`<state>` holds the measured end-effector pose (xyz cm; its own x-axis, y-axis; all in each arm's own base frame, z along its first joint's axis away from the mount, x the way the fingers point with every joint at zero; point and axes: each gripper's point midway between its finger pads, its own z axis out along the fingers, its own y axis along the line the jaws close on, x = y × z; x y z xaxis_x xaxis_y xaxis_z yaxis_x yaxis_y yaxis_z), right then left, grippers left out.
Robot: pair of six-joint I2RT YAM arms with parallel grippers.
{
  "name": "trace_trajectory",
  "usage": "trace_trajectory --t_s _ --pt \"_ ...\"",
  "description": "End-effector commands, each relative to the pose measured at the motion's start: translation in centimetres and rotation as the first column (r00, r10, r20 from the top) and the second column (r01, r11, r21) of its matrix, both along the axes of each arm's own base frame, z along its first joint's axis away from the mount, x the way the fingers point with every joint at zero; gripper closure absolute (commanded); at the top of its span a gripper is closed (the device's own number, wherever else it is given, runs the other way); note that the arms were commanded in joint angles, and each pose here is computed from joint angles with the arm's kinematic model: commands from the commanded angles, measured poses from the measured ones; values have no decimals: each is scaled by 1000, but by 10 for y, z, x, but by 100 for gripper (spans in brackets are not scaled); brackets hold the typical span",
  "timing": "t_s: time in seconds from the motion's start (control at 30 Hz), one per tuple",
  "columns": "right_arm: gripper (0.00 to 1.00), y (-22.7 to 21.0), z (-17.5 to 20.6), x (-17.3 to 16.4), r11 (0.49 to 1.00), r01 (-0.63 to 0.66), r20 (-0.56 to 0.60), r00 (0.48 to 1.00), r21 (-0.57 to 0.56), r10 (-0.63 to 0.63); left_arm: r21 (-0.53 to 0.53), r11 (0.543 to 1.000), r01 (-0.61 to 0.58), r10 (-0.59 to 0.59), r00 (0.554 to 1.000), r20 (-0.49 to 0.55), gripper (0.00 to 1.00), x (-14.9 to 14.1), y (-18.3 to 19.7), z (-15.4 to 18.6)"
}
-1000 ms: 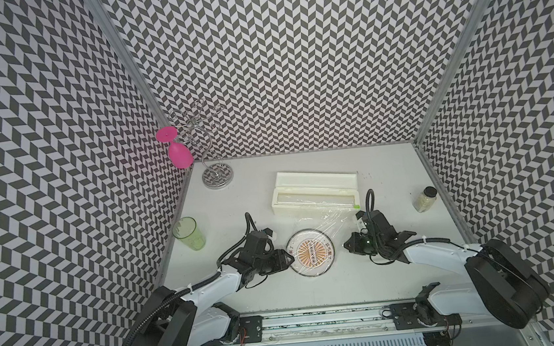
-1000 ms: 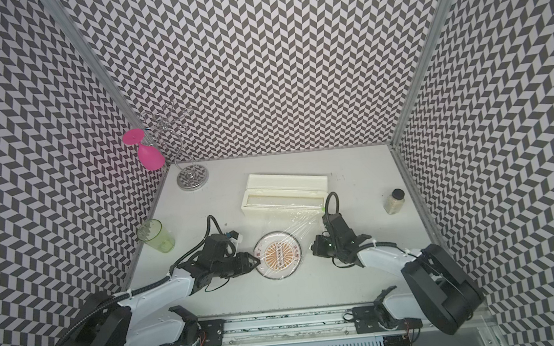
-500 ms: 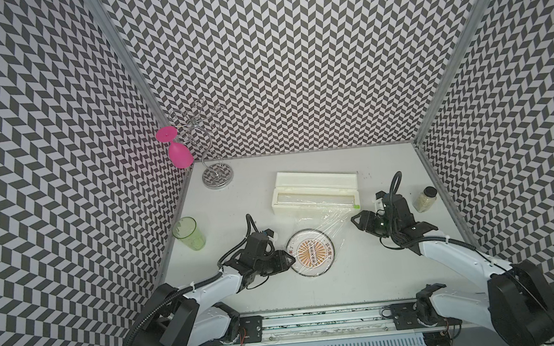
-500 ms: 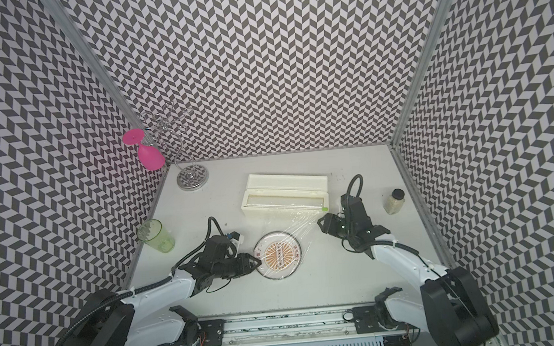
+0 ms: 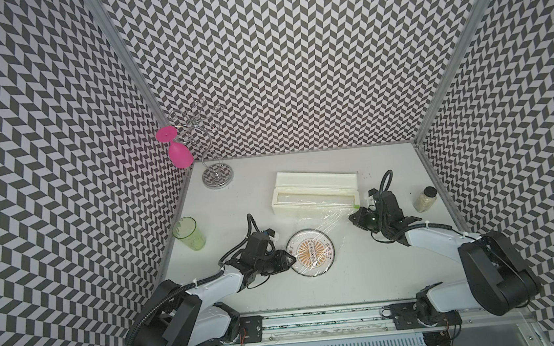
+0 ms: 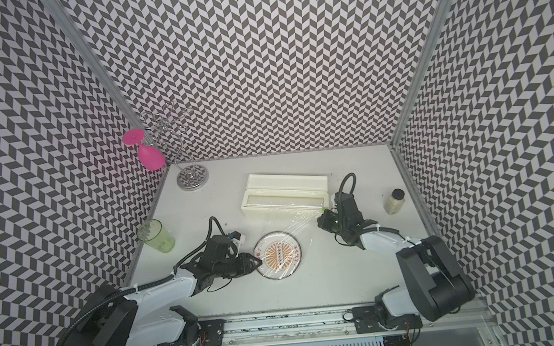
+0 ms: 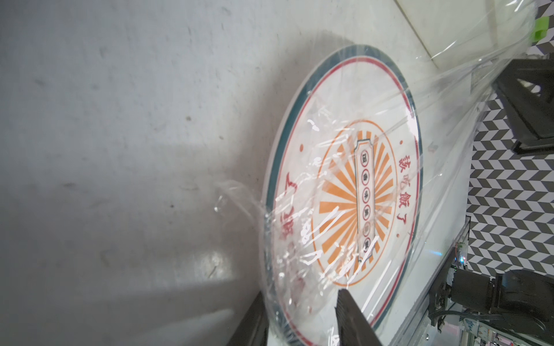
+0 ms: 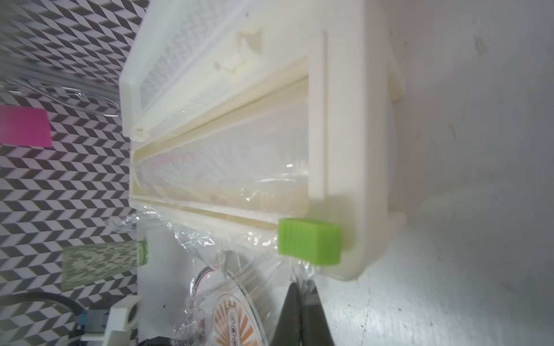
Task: Wrap the plate with plastic wrap
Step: Tear off the plastic wrap from the plastic wrap cutting box.
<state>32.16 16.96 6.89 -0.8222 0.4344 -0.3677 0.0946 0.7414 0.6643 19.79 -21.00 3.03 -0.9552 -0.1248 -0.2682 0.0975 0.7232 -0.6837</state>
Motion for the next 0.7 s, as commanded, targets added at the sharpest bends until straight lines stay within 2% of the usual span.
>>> trace_trajectory --t_s 0.0,0.17,0.37,0.47,0.57,0.67 --pt "100 14 -22 -17 1000 -11 -36 999 -4 11 33 999 3 -1 999 -49 61 -11 5 -14" --pt "100 18 -65 -45 998 -10 -163 987 -57 0 30 1000 6 -5 998 -57 64 -12 4 -17" --pt "100 16 -67 -35 993 -14 -174 985 -117 -6 28 1000 12 -10 998 -59 68 -12 3 -16" --pt "88 21 -45 -30 995 -37 -115 993 -88 26 26 1000 9 -8 999 -48 69 -11 3 -12" --pt "67 19 -25 -29 995 -73 -87 994 -71 67 30 1000 1 0 999 -42 69 -11 5 -10" --pt "58 11 -9 -31 995 -77 -72 995 -61 73 32 999 1 1 999 -46 70 -11 5 -12"
